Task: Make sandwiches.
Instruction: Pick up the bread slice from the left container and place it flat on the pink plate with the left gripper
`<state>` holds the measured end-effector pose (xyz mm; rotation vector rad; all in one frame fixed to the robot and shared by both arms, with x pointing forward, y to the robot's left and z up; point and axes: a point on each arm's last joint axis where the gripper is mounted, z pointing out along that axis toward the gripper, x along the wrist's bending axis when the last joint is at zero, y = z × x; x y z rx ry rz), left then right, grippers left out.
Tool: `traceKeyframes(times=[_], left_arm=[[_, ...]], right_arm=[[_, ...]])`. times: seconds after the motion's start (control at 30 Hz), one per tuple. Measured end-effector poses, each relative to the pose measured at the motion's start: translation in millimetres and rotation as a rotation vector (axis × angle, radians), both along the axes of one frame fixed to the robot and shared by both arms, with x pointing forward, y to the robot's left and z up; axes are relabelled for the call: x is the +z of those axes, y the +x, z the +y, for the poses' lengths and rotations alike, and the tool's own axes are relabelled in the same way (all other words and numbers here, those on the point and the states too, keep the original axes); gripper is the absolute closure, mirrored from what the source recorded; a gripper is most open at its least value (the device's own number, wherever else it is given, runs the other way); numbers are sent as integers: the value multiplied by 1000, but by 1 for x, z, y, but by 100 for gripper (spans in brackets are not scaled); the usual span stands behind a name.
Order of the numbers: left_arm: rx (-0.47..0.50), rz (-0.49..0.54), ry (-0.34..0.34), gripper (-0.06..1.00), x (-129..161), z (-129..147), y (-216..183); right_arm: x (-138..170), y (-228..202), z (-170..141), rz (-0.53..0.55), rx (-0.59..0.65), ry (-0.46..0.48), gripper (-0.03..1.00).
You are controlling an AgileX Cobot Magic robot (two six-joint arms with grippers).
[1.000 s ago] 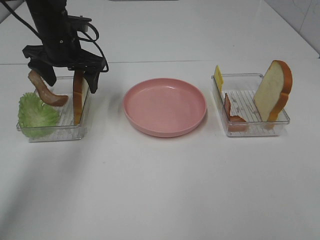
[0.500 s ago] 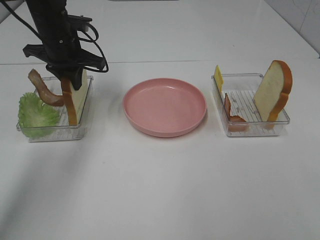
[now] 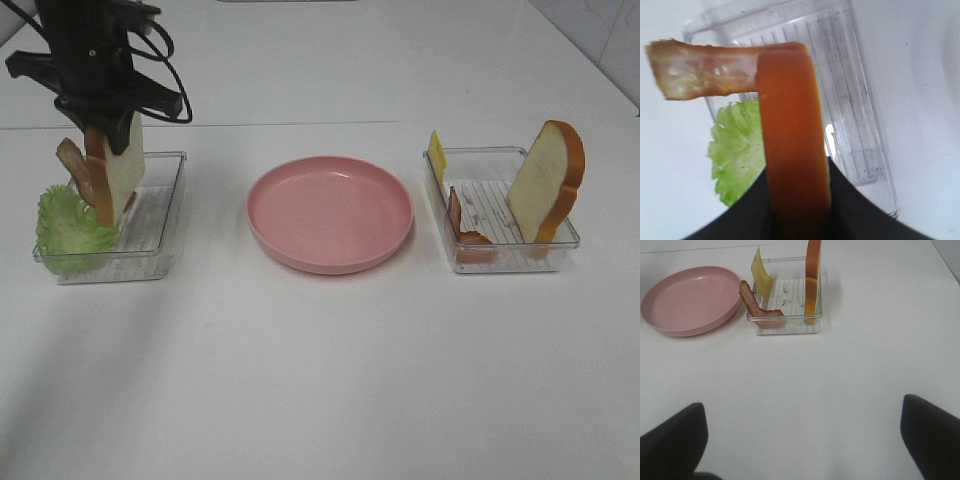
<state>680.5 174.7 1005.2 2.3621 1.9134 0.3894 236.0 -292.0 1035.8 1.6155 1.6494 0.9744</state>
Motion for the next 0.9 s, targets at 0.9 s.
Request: traceKeyframes(times=[0.9], left_arm=[[-64, -8, -785, 74, 46, -76, -11]], right_arm=[[0, 0, 0, 0, 0, 0, -2]])
